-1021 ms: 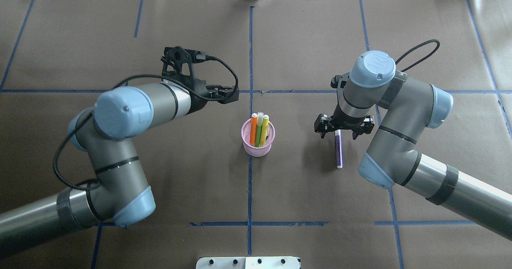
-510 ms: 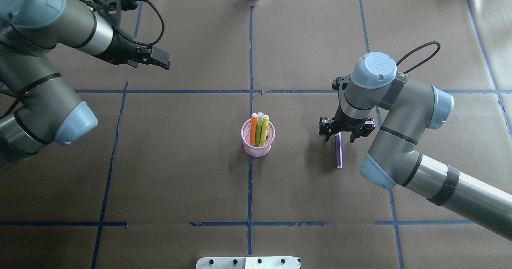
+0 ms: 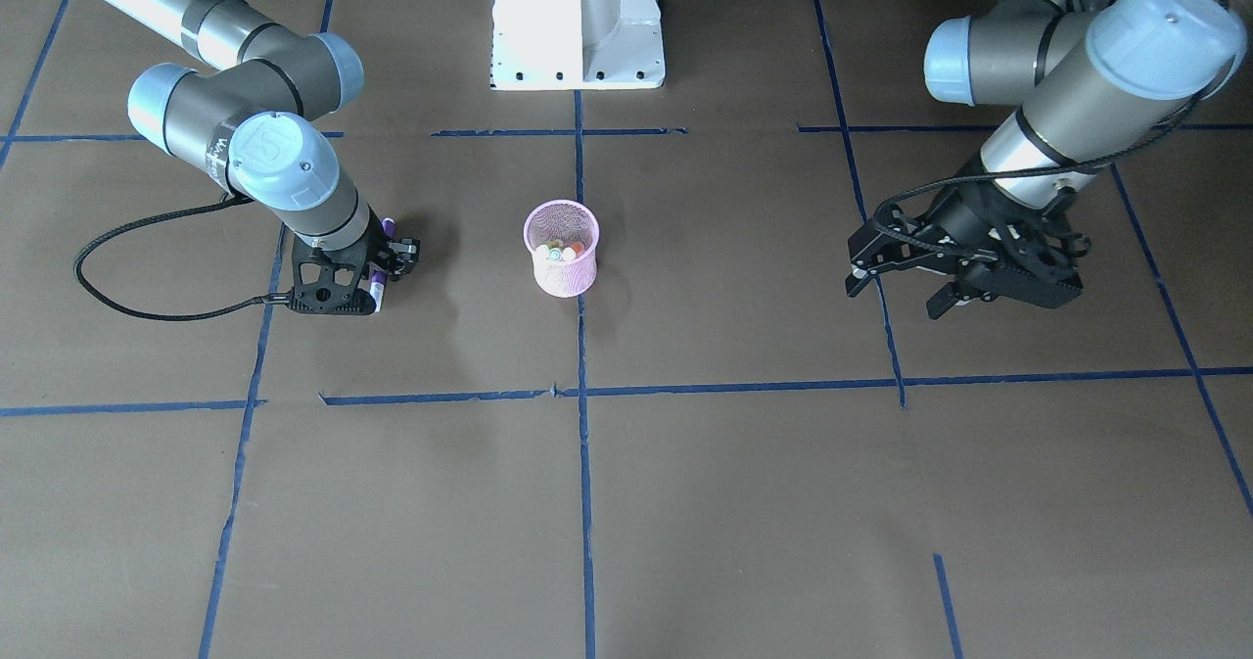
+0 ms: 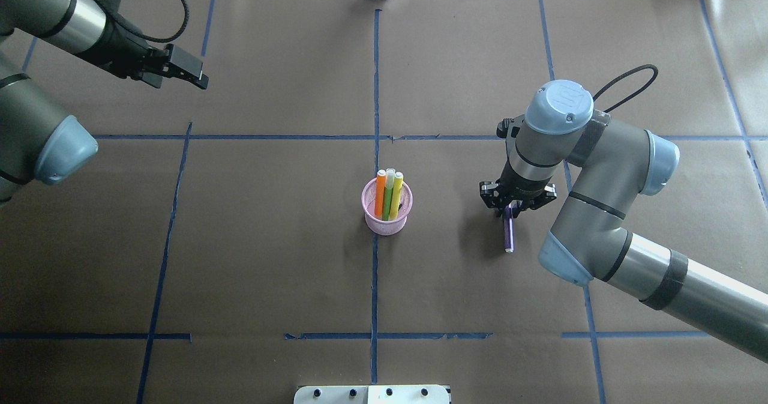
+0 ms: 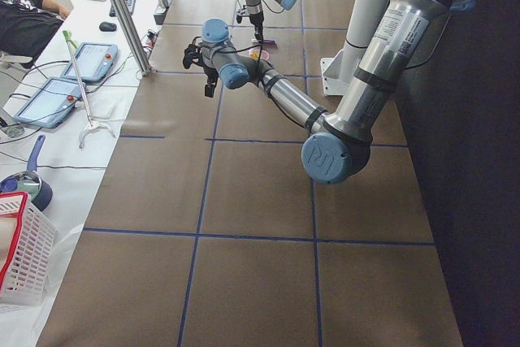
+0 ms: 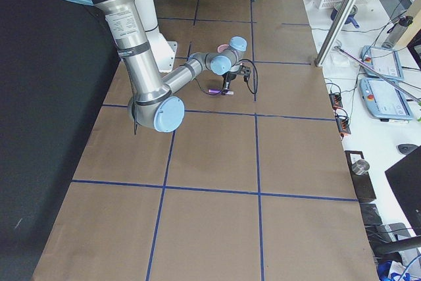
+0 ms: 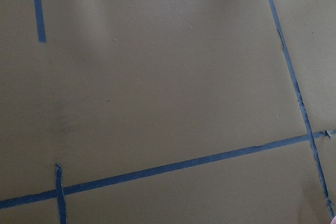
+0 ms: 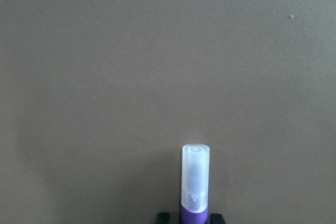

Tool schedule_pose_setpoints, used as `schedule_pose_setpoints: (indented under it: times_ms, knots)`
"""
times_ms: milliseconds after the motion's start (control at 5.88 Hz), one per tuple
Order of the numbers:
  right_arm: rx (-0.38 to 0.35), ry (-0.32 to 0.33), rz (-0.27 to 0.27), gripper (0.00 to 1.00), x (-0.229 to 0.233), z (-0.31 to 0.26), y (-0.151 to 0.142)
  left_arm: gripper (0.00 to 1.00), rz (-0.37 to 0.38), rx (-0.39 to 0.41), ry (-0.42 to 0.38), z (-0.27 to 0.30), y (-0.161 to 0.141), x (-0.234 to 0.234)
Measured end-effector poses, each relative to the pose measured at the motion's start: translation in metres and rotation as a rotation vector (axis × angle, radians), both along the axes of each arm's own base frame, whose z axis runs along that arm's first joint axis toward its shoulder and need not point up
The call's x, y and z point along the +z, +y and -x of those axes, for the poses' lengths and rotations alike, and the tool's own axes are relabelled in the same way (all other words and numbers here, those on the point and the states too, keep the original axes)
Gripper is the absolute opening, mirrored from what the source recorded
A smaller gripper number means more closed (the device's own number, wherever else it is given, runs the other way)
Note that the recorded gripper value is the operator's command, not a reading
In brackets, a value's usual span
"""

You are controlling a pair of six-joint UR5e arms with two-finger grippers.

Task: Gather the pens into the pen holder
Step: 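Withdraw the left gripper away from the holder while right grasps the purple marker, then lift the purple marker with the right gripper and carry it over the holder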

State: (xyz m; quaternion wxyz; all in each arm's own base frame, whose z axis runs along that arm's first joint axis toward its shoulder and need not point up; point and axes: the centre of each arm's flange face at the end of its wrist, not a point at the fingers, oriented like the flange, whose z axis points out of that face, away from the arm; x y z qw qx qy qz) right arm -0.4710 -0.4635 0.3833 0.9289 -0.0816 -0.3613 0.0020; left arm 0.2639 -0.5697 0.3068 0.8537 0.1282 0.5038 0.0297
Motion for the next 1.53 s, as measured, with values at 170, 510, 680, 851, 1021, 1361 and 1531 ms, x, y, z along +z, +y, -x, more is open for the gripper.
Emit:
schedule_pose_setpoints:
  times_ms: [170,510,680,851,1021,1361,1531]
  knots:
    - [-0.004,-0.002,-0.001,0.15,-0.001,0.002,0.002,1.00,0.001,0.005,0.007,0.024,-0.006,0.009]
    - [-0.008,-0.002,-0.002,0.00,-0.001,0.004,0.004,1.00,0.005,0.016,0.015,0.074,-0.014,0.037]
    - [-0.003,-0.003,0.002,0.00,-0.002,0.004,0.005,1.00,0.000,0.034,-0.002,0.106,-0.014,0.075]
    - [0.009,-0.013,0.001,0.00,-0.008,0.005,0.005,1.00,0.005,0.054,-0.043,0.142,-0.016,0.138]
    - [0.037,-0.037,-0.030,0.00,-0.020,0.005,0.003,1.00,0.019,0.075,-0.092,0.178,-0.019,0.212]
    - [0.108,-0.071,-0.134,0.00,-0.045,-0.003,-0.002,1.00,0.060,0.096,-0.152,0.242,-0.017,0.328]
    - [0.141,-0.078,-0.178,0.00,-0.059,-0.007,-0.004,1.00,0.071,0.103,-0.167,0.266,-0.003,0.366]
